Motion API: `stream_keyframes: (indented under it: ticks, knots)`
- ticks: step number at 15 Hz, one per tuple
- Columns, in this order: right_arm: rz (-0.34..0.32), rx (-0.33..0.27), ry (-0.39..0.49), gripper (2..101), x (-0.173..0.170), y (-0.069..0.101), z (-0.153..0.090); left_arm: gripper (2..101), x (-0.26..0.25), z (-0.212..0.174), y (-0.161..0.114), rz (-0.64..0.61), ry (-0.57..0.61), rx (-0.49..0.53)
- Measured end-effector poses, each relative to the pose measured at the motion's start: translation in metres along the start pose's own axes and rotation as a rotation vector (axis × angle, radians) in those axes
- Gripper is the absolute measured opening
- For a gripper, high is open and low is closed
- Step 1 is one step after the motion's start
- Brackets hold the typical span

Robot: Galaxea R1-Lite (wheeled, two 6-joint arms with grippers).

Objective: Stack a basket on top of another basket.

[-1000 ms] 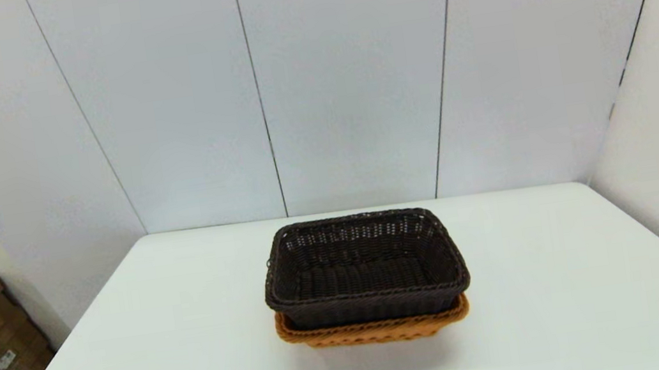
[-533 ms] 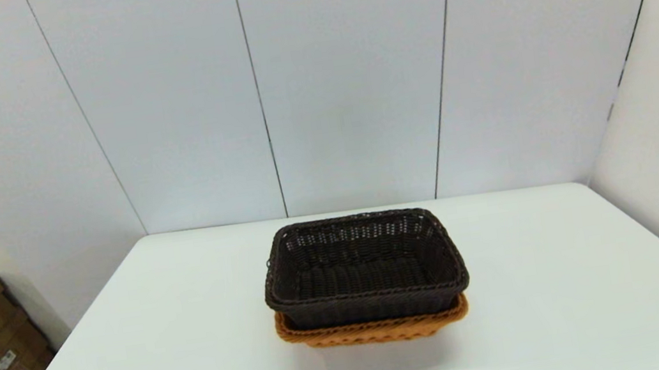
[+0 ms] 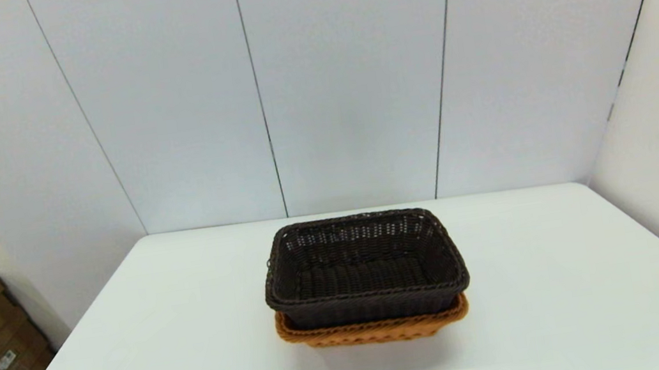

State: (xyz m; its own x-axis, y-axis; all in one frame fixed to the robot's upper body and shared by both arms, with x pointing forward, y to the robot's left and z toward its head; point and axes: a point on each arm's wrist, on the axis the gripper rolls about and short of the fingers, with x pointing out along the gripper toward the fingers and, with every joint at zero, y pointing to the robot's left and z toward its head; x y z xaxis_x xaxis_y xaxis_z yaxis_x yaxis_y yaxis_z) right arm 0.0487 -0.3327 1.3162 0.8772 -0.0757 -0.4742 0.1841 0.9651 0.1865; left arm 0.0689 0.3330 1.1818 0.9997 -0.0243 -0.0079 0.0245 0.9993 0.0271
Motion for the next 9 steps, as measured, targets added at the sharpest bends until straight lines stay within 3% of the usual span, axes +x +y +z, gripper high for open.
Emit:
stream_keyframes:
  ticks: [5, 9]
  knots:
    - [0.018, 0.0, -0.043, 97.1, -0.004, -0.006, -0.028, 97.8, 0.0, 0.0, 0.0, 0.0, 0.0, 0.0]
    - [0.026, 0.007, -0.056, 97.1, -0.004, -0.008, -0.036, 97.8, 0.0, 0.0, 0.0, -0.001, 0.0, 0.0]
